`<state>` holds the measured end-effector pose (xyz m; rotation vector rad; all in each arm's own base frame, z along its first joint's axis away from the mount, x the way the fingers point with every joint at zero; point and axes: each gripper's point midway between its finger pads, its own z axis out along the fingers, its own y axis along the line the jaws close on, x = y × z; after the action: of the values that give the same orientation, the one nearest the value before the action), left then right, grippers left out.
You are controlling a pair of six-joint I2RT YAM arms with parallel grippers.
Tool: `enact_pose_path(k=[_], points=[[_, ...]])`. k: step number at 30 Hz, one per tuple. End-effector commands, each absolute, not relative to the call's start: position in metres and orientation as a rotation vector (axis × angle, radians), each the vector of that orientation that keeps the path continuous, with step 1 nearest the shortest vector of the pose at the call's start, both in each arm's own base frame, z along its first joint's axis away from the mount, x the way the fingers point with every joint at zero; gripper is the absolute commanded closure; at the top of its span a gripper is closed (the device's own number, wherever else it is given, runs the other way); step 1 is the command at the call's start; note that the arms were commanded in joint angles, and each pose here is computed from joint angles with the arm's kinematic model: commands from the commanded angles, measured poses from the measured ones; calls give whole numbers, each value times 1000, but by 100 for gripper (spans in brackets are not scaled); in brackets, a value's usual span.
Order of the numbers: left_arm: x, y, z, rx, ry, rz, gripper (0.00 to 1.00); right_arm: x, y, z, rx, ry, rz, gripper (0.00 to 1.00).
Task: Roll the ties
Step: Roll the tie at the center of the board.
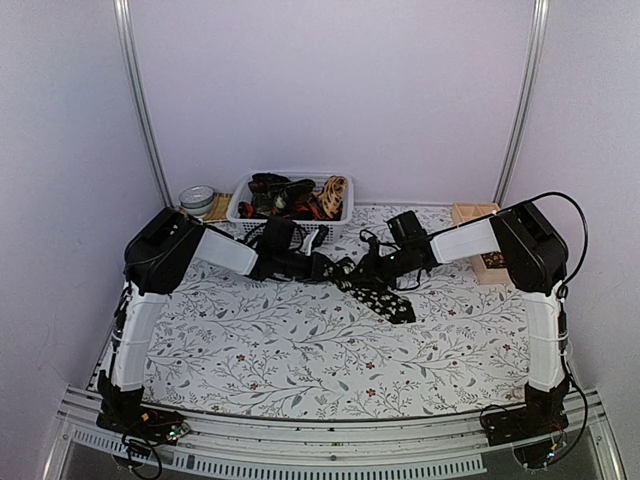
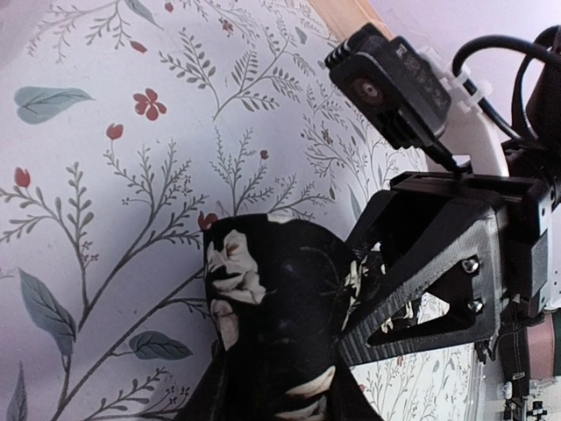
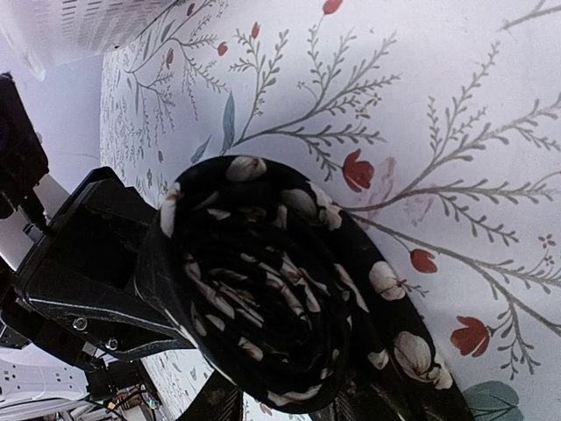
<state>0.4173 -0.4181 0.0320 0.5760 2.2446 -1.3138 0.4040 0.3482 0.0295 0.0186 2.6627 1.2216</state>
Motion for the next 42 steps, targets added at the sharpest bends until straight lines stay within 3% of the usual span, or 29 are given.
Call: enact_pose_path(k=[1, 4, 13, 18, 21, 29, 36, 42], points=[[412, -418, 37, 586, 2244, -1270, 100, 391, 328, -18, 107, 2807, 1075, 62], [417, -413, 38, 565, 2249, -1204, 100, 391, 327, 0, 90, 2776, 1085, 54], [425, -406, 51, 576, 2247, -885, 100, 385, 307, 86, -21, 2626, 1014, 45], [425, -411, 54, 622, 2246, -722, 100, 369, 278, 76, -32, 2645, 881, 45], [424, -414, 54, 627, 2242, -715, 100, 364, 261, 55, -23, 2680, 810, 46], [427, -415, 67, 561, 2221, -762, 100, 346, 252, 17, -43, 2768, 784, 64], [430, -414, 87, 481, 2212, -817, 100, 327, 253, 12, -107, 2795, 723, 66], [428, -419, 73, 539, 2266, -685, 100, 304, 268, 15, -175, 2797, 734, 66]])
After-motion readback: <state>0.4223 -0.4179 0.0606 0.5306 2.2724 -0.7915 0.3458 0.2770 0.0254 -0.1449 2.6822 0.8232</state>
